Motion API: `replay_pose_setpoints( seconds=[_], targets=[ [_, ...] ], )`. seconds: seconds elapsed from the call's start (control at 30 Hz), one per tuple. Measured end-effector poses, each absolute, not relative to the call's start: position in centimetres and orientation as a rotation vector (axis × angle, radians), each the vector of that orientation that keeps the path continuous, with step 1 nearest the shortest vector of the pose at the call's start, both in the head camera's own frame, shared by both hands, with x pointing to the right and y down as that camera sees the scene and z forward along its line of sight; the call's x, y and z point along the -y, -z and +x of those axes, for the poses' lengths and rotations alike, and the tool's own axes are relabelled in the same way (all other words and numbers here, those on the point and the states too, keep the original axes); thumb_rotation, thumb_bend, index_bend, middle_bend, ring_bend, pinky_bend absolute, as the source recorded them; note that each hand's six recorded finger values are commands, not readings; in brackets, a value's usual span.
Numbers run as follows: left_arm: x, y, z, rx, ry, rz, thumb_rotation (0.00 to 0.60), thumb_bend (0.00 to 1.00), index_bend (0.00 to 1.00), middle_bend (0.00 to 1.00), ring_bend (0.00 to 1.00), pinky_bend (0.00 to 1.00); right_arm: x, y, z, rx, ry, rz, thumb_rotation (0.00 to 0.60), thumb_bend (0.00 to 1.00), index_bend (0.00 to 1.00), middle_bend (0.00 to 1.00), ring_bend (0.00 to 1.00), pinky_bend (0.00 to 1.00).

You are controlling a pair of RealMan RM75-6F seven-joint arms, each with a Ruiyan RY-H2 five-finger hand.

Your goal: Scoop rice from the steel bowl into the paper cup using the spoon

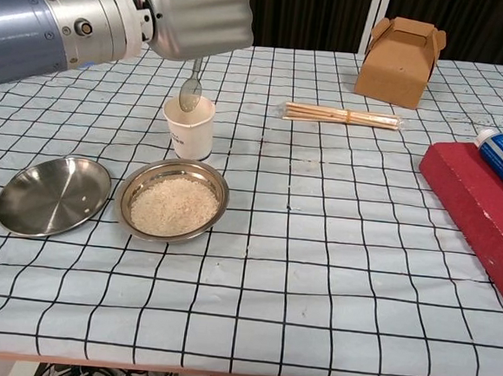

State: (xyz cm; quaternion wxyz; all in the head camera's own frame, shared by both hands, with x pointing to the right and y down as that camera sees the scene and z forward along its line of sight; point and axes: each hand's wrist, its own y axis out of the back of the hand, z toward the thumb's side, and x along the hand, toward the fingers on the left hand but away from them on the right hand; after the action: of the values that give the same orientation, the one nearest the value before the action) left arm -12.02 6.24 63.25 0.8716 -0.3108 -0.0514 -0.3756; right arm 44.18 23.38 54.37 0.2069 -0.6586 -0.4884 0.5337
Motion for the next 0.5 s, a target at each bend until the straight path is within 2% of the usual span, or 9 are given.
replay_pose_setpoints(
  seconds=[0.27, 0.5],
  targets=[
    [-5.5, -62.1, -13.2, -0.003, 0.871, -0.732, 0.600, 0.51, 0.80, 1.00, 1.00, 1.00, -23.3, -54.3, 44.2, 1.368, -1.484, -1.834, 0.600, 0.16, 0.00, 0.00, 0.00, 0.18],
    [-5.6, -60.2, -16.9, -0.228, 1.075, -0.969, 0.600, 0.50, 0.80, 1.00, 1.00, 1.00, -23.4, -54.4, 44.1, 1.360, -1.486, -1.840, 0.600, 0.16, 0.00, 0.00, 0.00, 0.18]
  ],
)
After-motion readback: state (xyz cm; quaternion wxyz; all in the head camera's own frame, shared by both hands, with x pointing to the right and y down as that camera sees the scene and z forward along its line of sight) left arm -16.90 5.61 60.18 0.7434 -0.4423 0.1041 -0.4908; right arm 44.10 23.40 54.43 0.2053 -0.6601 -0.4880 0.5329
